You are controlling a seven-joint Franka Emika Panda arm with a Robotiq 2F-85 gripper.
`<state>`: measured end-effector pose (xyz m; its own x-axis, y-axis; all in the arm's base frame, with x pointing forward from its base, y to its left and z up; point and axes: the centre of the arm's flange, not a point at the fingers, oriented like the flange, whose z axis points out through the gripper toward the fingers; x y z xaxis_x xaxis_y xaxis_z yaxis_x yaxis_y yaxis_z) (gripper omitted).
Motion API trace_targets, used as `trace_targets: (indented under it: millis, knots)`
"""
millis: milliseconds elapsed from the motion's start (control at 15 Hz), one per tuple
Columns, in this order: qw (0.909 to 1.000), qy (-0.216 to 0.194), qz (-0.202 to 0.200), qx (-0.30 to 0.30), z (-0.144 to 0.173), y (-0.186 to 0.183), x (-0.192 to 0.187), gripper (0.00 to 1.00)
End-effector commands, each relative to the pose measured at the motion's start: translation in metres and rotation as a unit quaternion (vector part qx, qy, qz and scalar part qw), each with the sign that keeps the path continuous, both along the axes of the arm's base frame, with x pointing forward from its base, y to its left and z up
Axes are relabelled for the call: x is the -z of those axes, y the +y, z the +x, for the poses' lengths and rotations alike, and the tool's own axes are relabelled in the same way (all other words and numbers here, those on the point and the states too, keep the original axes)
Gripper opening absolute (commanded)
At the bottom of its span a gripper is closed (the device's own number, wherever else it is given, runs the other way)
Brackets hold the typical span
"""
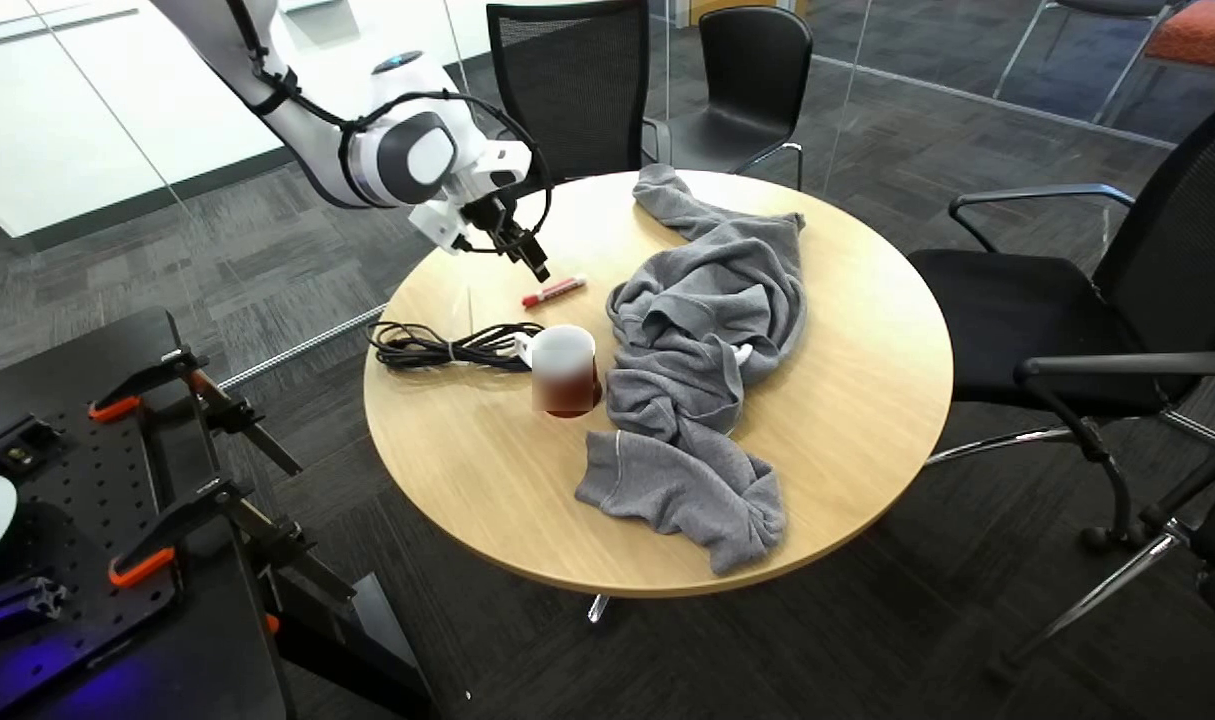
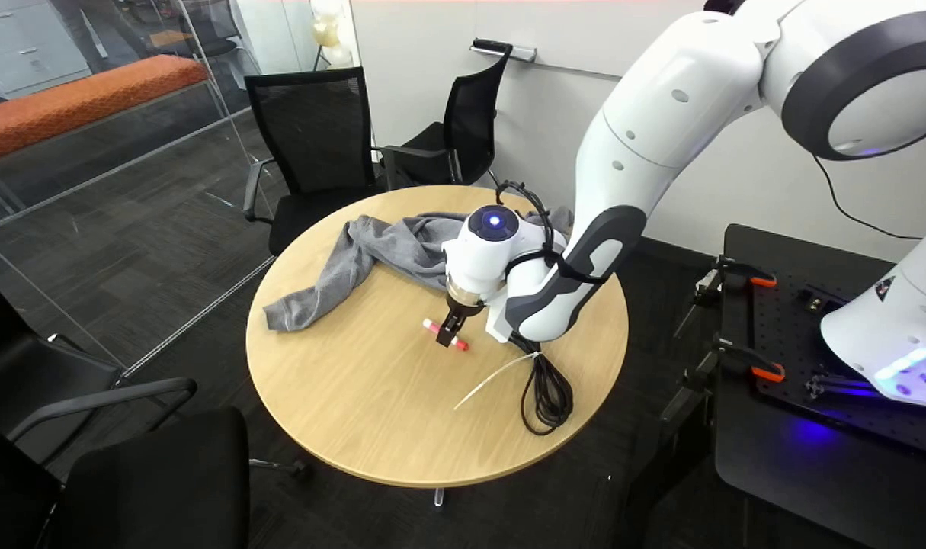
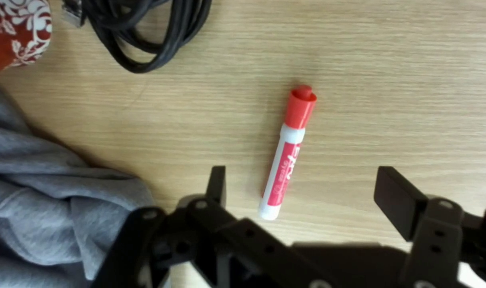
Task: Take the marker from the table then put it inside then out of the red cup and put it on the table
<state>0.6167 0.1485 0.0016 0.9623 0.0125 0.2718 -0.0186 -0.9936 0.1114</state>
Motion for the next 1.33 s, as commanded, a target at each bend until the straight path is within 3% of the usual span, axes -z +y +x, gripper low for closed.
trace_targets:
  millis: [0,400,1067,1133,1267]
  knots:
    - [0.9998,-0.002,0.013,-0.014,-0.005,-0.001,-0.025,1.0]
    - [0.9996,-0.001,0.022,-0.015,-0.026,-0.001,-0.076,1.0]
    - [0.9989,0.002,0.037,-0.028,-0.093,-0.011,-0.16,1.0]
    - [0.9994,0.007,0.031,-0.013,-0.066,-0.003,-0.132,1.0]
    - [0.9993,0.008,0.033,-0.017,-0.076,-0.006,-0.143,1.0]
